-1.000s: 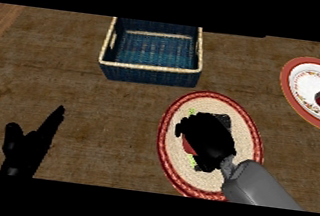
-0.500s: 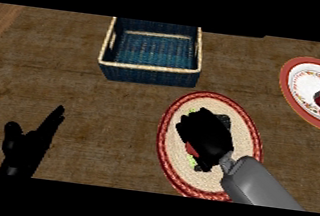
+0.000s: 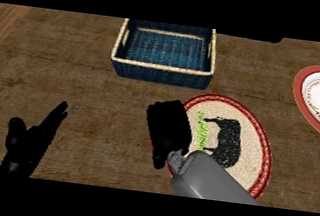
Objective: Pick the bell pepper from the placemat and place it in the basket
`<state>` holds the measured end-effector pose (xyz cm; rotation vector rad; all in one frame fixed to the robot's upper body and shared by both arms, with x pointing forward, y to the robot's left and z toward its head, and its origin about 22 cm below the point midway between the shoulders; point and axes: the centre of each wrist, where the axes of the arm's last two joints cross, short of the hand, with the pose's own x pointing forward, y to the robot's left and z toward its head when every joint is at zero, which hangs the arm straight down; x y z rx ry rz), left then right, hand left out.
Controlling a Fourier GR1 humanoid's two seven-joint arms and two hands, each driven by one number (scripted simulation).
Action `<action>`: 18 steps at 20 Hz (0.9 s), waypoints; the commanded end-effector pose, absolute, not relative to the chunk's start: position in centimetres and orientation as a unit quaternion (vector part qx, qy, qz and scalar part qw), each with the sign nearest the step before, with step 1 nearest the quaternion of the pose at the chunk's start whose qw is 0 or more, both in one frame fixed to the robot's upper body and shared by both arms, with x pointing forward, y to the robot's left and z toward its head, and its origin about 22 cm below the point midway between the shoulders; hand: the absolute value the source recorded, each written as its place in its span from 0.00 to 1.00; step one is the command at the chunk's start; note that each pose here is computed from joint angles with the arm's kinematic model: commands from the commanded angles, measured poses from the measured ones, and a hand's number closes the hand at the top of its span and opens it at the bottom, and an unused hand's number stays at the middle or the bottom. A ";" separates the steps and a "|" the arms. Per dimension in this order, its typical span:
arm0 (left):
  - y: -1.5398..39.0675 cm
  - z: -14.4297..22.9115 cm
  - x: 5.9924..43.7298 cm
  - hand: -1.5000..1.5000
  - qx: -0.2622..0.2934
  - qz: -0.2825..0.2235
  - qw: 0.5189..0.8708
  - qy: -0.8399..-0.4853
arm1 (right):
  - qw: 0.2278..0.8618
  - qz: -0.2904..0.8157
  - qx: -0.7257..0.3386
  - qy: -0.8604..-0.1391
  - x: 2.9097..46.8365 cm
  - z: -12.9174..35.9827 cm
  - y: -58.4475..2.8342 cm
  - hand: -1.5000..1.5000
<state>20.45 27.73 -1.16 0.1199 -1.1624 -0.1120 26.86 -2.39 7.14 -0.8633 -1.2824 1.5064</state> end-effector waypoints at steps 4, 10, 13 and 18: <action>27.3 -2.5 20.1 0.50 0.048 -0.064 0.854 -0.514 | 0.584 0.373 -0.315 -0.649 27.0 14.0 -2.0 1.00; 26.6 -2.8 20.8 0.50 0.042 -0.072 0.860 -0.504 | 0.564 0.218 -0.313 -0.733 26.6 21.2 0.5 1.00; 27.0 -2.6 21.0 0.50 0.050 -0.074 0.863 -0.498 | 0.572 0.177 -0.322 -0.733 26.7 24.2 1.7 1.00; 28.1 -2.6 21.1 0.50 0.058 -0.064 0.865 -0.495 | 0.570 0.131 -0.359 -0.727 28.2 29.1 3.3 1.00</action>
